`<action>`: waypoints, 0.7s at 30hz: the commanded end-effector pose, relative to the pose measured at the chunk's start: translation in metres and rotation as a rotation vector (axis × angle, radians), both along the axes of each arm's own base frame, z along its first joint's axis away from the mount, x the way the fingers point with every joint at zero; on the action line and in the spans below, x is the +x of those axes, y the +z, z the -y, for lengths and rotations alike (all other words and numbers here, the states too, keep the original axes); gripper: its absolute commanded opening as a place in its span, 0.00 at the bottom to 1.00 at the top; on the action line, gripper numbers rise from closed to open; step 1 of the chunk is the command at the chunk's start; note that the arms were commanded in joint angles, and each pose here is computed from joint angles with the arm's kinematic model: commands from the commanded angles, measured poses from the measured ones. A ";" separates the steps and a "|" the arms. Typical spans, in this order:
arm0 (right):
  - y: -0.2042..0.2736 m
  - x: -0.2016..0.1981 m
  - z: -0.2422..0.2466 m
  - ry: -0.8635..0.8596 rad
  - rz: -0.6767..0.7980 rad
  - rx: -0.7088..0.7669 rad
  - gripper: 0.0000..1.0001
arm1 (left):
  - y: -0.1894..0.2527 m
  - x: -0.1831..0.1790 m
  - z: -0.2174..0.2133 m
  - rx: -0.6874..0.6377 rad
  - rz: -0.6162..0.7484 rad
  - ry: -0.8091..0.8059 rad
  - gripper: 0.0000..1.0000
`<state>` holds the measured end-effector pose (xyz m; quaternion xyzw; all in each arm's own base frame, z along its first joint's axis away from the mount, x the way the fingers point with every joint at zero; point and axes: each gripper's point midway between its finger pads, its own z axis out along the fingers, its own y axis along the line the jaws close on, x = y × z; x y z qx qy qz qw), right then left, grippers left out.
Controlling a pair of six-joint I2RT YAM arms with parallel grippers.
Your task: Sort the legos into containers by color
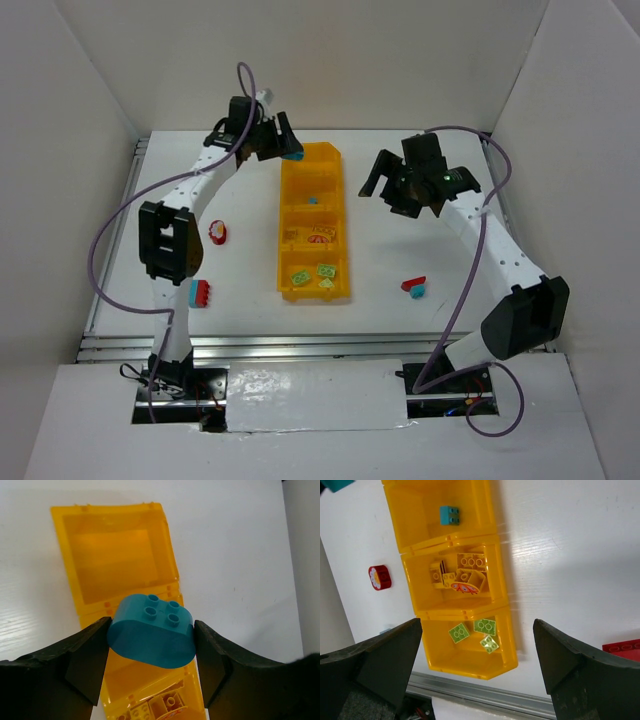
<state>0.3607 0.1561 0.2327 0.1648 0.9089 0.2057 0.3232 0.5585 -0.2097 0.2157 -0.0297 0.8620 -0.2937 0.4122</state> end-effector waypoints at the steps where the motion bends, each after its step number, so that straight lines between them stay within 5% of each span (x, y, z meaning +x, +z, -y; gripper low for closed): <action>1: 0.009 -0.004 0.007 -0.021 0.036 0.014 1.00 | 0.010 0.005 0.035 -0.012 0.047 -0.046 0.07; 6: 0.006 -0.007 0.014 -0.031 0.037 0.010 1.00 | -0.017 -0.003 0.040 0.029 -0.005 -0.046 0.12; 9: 0.003 -0.005 0.014 -0.027 0.034 0.011 1.00 | -0.025 -0.011 0.040 0.057 -0.026 -0.046 0.36; 11: 0.003 -0.005 0.012 -0.021 0.032 0.018 1.00 | -0.028 -0.017 0.039 0.084 -0.027 -0.039 0.62; 13: 0.002 -0.003 0.010 -0.016 0.032 0.023 1.00 | -0.029 -0.022 0.036 0.101 -0.027 -0.032 0.75; 17: 0.003 0.000 0.008 -0.007 0.035 0.029 1.00 | -0.027 -0.029 0.033 0.115 -0.029 -0.038 0.80; 21: 0.001 0.001 0.005 0.002 0.031 0.033 1.00 | -0.012 -0.034 0.032 0.106 -0.005 -0.044 1.00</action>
